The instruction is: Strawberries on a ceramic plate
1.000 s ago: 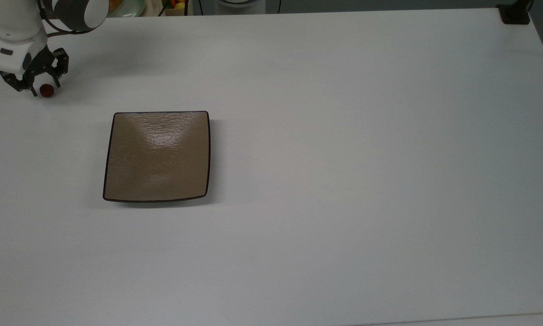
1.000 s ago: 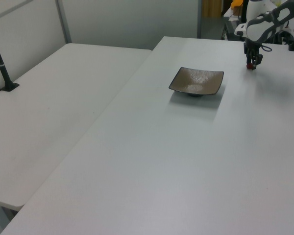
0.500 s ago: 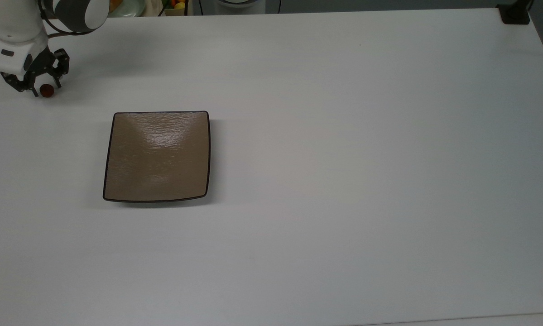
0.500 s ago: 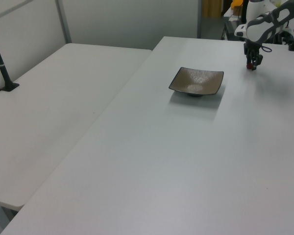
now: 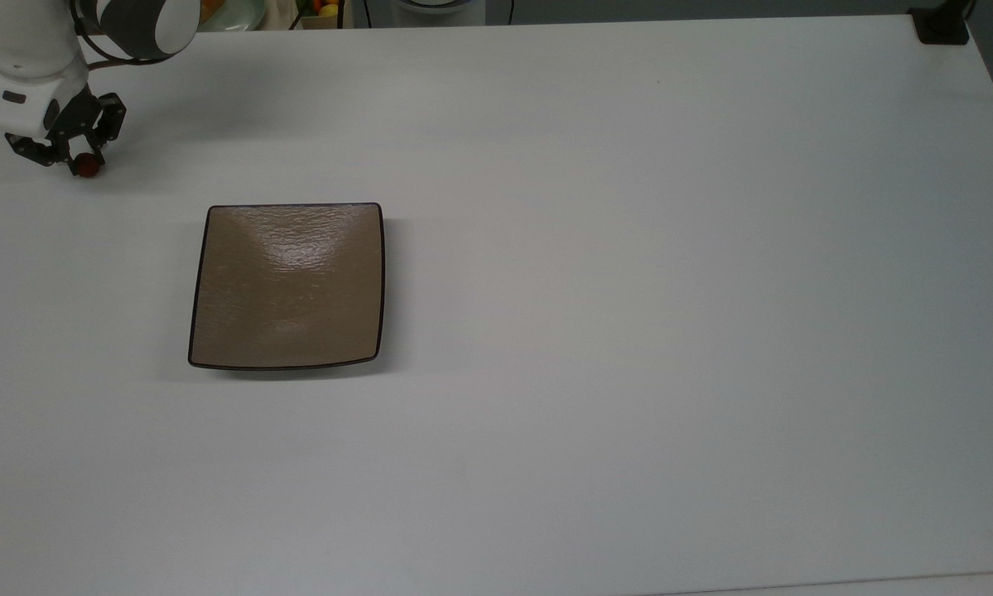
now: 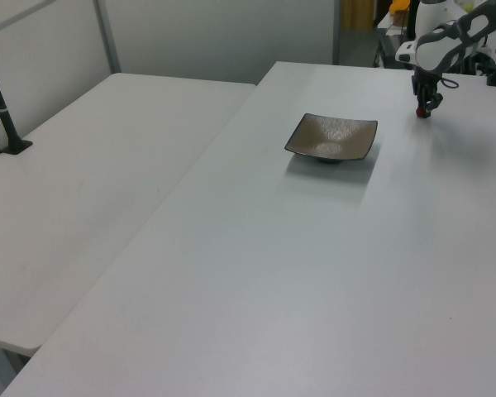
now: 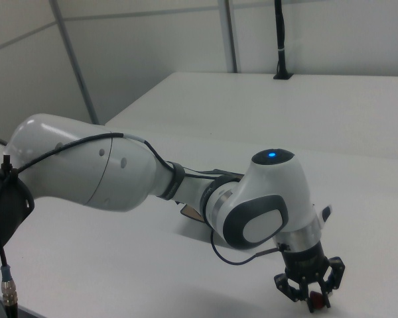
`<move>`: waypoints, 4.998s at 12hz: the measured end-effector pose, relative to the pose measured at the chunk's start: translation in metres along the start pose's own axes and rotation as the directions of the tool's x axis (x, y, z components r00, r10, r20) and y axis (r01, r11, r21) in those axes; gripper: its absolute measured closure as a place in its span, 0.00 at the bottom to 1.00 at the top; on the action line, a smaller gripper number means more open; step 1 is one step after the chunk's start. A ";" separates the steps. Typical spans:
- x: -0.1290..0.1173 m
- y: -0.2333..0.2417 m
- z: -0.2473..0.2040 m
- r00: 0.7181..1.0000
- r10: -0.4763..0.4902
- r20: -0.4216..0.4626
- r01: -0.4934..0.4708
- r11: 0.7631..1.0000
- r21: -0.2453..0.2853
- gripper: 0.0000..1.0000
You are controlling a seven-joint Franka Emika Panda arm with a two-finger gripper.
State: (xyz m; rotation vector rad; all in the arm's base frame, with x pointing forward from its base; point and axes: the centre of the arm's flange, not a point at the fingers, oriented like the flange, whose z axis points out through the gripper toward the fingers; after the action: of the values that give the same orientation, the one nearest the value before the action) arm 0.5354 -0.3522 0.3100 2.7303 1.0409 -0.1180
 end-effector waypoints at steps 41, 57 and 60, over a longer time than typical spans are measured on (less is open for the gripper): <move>0.297 -0.087 -0.102 0.855 0.485 -0.186 -0.448 0.869 0.210 0.69; 0.278 -0.087 -0.161 0.867 0.468 -0.172 -0.437 0.879 0.190 0.00; 0.244 -0.100 -0.235 0.880 0.461 -0.117 -0.433 0.878 0.206 0.00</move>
State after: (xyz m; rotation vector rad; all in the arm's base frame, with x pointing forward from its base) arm 0.6507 -0.0672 0.4847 3.1036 0.4140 0.0982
